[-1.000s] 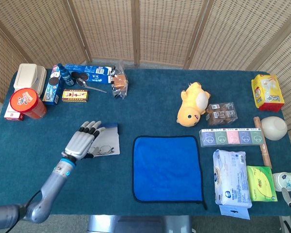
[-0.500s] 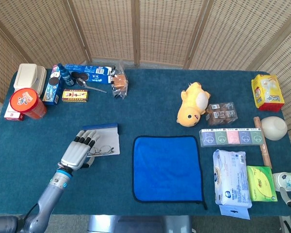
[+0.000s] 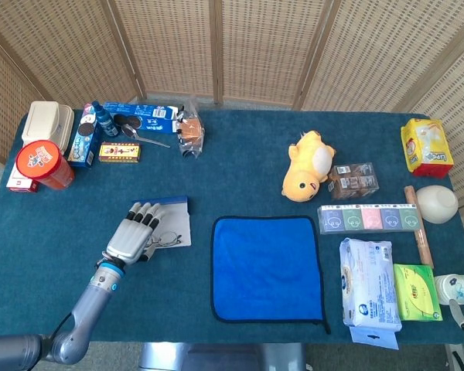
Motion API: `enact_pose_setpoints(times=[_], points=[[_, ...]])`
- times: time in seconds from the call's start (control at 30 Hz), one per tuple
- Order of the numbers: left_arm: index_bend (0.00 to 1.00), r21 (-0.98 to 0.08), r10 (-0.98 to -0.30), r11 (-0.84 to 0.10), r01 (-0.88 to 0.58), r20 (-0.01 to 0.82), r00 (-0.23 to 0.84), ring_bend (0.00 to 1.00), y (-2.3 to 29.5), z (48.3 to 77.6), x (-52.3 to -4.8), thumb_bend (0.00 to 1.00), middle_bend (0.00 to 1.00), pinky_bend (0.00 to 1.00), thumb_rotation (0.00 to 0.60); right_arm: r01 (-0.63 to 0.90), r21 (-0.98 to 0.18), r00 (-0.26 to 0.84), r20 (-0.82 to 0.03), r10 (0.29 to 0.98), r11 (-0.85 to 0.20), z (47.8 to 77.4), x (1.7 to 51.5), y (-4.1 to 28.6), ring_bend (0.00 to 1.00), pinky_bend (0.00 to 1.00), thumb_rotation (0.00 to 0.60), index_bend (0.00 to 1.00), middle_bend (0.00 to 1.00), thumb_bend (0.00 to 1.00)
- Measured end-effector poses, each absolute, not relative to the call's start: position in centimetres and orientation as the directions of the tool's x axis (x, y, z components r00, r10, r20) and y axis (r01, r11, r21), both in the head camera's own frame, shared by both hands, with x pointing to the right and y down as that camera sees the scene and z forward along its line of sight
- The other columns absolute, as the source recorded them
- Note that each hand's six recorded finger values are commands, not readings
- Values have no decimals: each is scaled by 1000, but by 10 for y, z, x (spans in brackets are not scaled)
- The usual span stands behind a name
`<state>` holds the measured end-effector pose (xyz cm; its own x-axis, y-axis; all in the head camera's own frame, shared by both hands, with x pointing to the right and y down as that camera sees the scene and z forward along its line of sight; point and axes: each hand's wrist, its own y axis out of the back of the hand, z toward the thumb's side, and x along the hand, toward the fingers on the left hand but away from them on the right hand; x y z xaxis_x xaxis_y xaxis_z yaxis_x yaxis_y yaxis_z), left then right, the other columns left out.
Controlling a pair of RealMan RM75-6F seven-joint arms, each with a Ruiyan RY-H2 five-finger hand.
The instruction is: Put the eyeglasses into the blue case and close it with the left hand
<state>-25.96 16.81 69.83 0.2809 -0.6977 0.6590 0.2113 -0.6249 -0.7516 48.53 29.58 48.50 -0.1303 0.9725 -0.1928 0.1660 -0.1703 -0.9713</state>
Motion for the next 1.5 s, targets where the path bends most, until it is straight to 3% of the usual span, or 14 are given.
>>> enact_pose_setpoints(times=[0.5, 1.5], points=[[0, -761, -718, -590, 270, 647, 257, 0, 132, 709, -247, 383, 0, 0, 496, 167, -972, -140, -187, 972, -163, 481, 486, 299, 90, 165, 574, 19, 158, 279], [0, -774, -747, -589, 233, 631, 208, 0, 90, 717, -239, 382, 0, 0, 496, 157, -975, -155, -184, 971, -160, 478, 488, 300, 90, 166, 575, 14, 158, 280]])
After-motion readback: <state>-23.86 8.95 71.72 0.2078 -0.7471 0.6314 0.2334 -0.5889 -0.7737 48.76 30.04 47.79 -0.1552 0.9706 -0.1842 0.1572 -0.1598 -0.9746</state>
